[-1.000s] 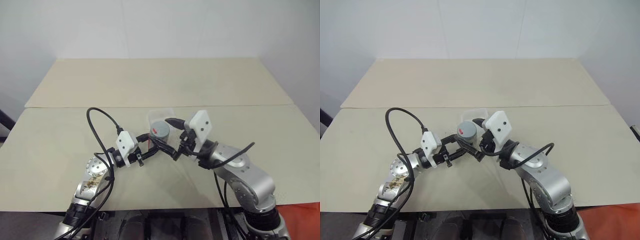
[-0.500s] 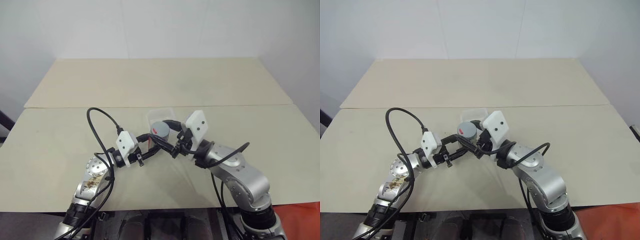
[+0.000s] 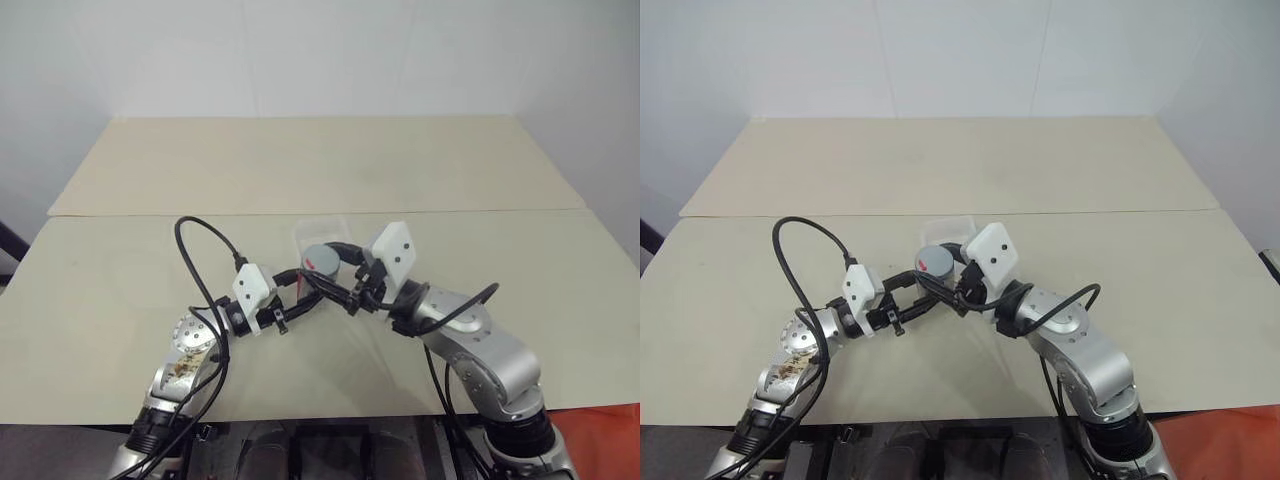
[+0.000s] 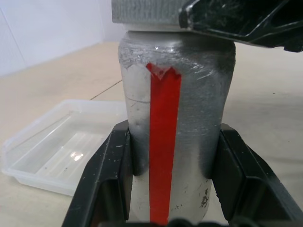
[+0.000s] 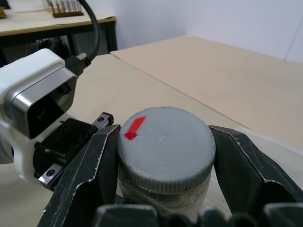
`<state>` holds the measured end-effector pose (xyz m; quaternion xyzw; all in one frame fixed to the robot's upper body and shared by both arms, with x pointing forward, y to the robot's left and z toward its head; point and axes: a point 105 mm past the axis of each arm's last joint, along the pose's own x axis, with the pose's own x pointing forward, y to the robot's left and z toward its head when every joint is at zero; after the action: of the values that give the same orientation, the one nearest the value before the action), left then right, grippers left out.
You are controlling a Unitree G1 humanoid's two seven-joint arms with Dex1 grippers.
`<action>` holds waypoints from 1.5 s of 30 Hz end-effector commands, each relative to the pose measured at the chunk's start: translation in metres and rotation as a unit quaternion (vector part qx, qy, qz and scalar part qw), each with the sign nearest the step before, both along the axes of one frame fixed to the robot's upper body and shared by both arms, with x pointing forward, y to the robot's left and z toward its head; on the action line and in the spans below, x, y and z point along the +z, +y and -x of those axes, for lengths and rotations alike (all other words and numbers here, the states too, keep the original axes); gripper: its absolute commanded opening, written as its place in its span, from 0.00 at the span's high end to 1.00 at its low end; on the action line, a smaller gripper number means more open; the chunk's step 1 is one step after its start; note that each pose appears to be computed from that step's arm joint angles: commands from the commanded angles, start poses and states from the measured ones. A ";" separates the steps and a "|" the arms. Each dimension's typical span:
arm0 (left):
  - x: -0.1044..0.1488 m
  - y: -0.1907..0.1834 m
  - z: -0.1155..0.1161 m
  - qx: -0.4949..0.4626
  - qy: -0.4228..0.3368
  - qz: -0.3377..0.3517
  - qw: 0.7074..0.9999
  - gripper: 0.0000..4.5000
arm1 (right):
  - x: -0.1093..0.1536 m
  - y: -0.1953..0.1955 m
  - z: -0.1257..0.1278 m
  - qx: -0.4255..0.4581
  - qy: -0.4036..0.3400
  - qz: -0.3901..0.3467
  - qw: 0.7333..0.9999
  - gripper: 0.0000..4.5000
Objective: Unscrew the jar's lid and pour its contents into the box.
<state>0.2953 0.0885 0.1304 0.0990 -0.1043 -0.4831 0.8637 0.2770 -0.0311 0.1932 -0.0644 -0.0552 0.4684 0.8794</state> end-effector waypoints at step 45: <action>0.018 0.013 -0.001 0.022 -0.021 0.004 1.000 0.57 | -0.081 -0.125 -0.046 -0.273 0.208 0.186 0.921 0.38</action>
<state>0.2952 0.0980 0.1388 0.1054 -0.1089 -0.4680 0.8706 0.3236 -0.1535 0.1096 -0.1263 0.2358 0.2238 0.9372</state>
